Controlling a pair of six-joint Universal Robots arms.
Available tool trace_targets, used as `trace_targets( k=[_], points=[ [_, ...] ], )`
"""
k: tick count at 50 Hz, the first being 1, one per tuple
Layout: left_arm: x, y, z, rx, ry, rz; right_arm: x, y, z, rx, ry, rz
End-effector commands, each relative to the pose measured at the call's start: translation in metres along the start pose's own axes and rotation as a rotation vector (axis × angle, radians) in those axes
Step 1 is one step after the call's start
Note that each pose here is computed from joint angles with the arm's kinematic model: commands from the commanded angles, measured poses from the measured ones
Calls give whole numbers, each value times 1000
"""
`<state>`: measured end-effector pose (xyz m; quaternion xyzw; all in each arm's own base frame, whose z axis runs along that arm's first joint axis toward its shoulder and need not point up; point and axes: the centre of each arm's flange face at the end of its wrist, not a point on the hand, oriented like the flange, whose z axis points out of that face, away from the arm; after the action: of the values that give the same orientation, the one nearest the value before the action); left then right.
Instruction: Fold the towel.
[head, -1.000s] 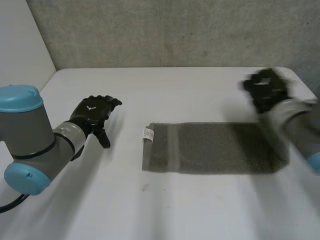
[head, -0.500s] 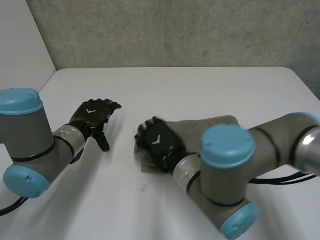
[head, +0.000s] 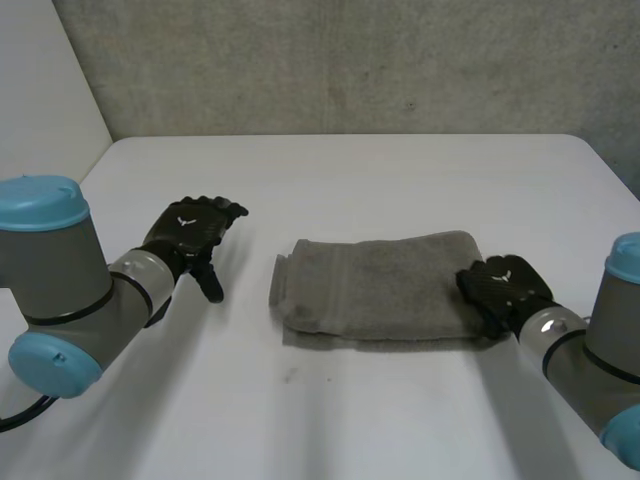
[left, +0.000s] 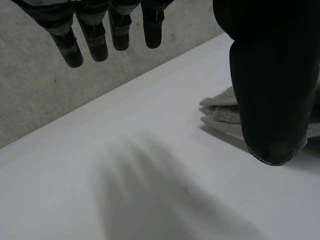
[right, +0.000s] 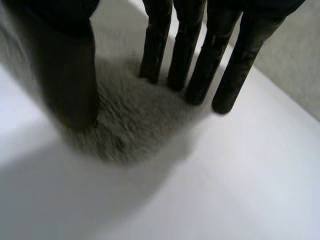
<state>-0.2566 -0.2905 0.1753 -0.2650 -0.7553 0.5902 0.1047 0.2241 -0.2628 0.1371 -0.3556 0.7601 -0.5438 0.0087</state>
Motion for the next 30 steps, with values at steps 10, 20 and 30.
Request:
trace_targets(
  k=[10,20,30],
  points=[
    [4,0,-2,-1,7,2,22,-33,16,132,93,-157],
    [9,0,-4,-5,19,2,-127,-89,-15,443,-202,-458],
    [10,-12,-11,30,18,-13,-197,-50,-25,438,-344,-681]
  ],
)
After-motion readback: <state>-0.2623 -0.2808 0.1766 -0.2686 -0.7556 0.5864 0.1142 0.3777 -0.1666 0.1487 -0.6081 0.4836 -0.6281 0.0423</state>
